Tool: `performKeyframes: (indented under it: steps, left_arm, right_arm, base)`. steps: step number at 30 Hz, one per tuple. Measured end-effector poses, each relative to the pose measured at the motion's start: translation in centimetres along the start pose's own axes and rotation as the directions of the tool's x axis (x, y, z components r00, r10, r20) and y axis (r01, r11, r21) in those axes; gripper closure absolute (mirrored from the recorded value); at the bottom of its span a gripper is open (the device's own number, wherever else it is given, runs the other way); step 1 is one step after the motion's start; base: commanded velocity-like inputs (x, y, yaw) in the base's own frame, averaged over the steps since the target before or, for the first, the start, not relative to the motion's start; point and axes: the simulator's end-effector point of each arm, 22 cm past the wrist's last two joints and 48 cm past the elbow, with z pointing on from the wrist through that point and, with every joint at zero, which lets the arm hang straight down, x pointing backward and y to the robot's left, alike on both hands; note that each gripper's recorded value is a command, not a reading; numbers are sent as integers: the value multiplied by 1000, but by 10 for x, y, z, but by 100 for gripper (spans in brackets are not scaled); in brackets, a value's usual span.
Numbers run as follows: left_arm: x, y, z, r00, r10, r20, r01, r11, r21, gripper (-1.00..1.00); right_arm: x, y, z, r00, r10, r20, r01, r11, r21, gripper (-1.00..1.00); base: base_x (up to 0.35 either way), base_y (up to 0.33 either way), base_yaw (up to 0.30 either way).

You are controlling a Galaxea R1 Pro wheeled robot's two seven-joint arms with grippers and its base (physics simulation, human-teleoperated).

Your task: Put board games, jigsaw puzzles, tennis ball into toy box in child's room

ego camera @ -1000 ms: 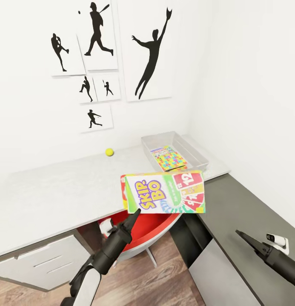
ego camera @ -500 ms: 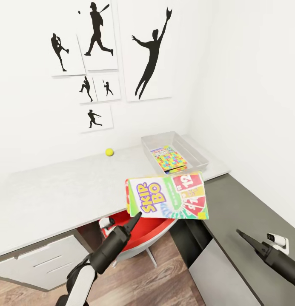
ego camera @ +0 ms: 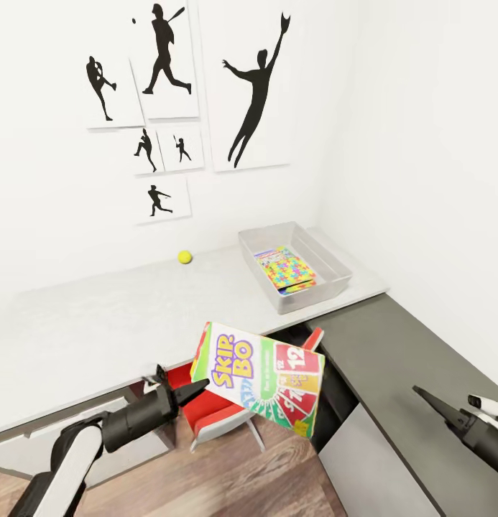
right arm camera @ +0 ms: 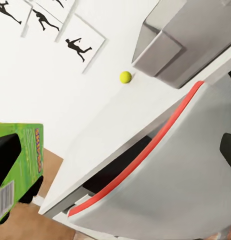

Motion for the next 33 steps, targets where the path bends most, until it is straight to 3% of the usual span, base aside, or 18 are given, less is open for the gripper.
performKeyframes:
  steps: [6, 13, 20, 24, 28, 33]
  left_arm:
    - [-19, -6, -20, 1000, -3, 27, 2, 1000, 24, 100]
    - [-22, -17, -27, 999, -9, 37, 6, 997, 74, 100]
    - [-22, -53, -37, 999, -12, 36, 3, 971, 238, 100]
    - [-21, -38, -54, 1000, -5, -25, 8, 988, 156, 100]
    - [-21, -22, -59, 999, -8, -45, 11, 997, 76, 100]
    - [-20, -17, -60, 999, -16, -47, 19, 998, 56, 100]
  right_arm:
    - [-1, 15, -1, 1000, 6, 13, -5, 998, -69, -100]
    - [2, 32, -2, 1000, 17, 24, -13, 988, -152, -100]
    - [2, 35, -3, 999, 31, 8, -30, 986, -166, -100]
    - [4, 36, -2, 998, 65, -11, -66, 984, -164, -100]
    - [6, 35, 0, 997, 77, -15, -79, 984, -160, -100]
    - [7, 31, 1, 996, 83, -16, -84, 986, -141, -100]
  base:
    - [0, 0, 0]
    - [0, 0, 0]
    - [0, 0, 0]
    - [0, 0, 0]
    - [0, 0, 0]
    - [0, 0, 0]
